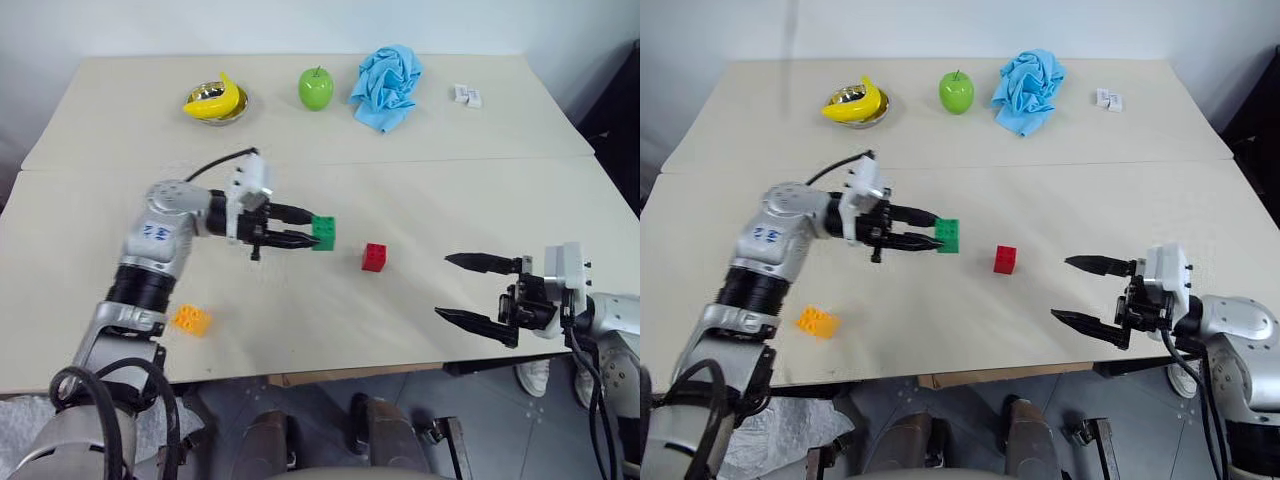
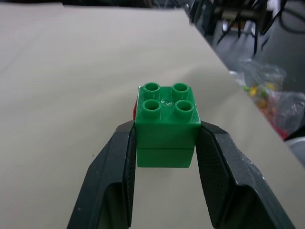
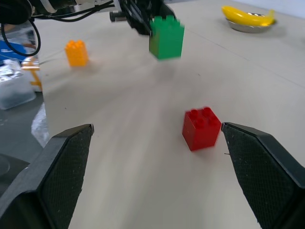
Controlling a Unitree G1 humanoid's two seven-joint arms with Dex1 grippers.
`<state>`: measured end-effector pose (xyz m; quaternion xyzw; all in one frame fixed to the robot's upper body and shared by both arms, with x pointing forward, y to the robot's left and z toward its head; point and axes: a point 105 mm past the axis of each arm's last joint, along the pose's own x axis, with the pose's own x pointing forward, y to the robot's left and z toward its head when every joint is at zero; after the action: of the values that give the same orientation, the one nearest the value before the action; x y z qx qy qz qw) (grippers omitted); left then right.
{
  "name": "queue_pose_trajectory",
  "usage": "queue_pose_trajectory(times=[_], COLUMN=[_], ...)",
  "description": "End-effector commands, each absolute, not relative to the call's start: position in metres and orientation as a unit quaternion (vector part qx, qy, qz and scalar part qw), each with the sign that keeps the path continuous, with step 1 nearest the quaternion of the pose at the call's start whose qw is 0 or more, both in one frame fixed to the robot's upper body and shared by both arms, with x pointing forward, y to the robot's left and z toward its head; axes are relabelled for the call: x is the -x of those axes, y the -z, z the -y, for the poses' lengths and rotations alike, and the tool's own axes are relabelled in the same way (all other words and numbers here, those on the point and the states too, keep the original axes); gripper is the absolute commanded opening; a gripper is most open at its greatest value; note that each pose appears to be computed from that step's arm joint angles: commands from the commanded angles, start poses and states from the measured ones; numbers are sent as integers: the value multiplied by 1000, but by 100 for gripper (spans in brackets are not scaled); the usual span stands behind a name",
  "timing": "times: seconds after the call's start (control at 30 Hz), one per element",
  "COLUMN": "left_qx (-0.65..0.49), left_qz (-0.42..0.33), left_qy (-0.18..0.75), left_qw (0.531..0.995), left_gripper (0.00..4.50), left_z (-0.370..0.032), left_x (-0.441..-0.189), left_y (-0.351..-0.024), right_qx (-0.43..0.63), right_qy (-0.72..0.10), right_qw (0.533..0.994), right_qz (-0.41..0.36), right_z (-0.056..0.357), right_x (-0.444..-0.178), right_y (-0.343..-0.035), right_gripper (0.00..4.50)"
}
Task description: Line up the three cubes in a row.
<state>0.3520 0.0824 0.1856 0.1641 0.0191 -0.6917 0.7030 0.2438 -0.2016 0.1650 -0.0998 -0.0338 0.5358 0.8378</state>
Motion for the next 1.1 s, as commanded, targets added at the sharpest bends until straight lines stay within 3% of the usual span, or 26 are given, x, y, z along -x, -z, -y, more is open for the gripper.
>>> queue_pose_trajectory(times=[0.03,0.2,0.33,0.73,0.9,1.03,1.1], left_qx=[-192,-207,-218,-206,-212,-204,-208], left_qz=[-23,-31,-33,-35,-34,-4,14], left_qy=[684,668,681,671,669,677,683], left_qw=[703,714,698,711,712,707,700], left_gripper=[145,145,145,145,305,429,448], left_z=[-83,-84,-84,-76,-76,-86,-96], left_x=[-362,-375,-373,-379,-380,-377,-374], left_y=[-179,-168,-158,-150,-149,-170,-189], right_qx=[110,112,112,105,102,97,96], right_qy=[-521,-511,-507,-507,-513,-527,-535], right_qw=[844,850,853,854,851,843,838], right_qz=[60,53,58,55,52,51,51], right_z=[206,210,207,204,202,198,196], right_x=[-237,-231,-231,-232,-232,-233,-236], right_y=[-173,-165,-166,-162,-161,-161,-161], right_gripper=[450,450,450,450,450,450,450])
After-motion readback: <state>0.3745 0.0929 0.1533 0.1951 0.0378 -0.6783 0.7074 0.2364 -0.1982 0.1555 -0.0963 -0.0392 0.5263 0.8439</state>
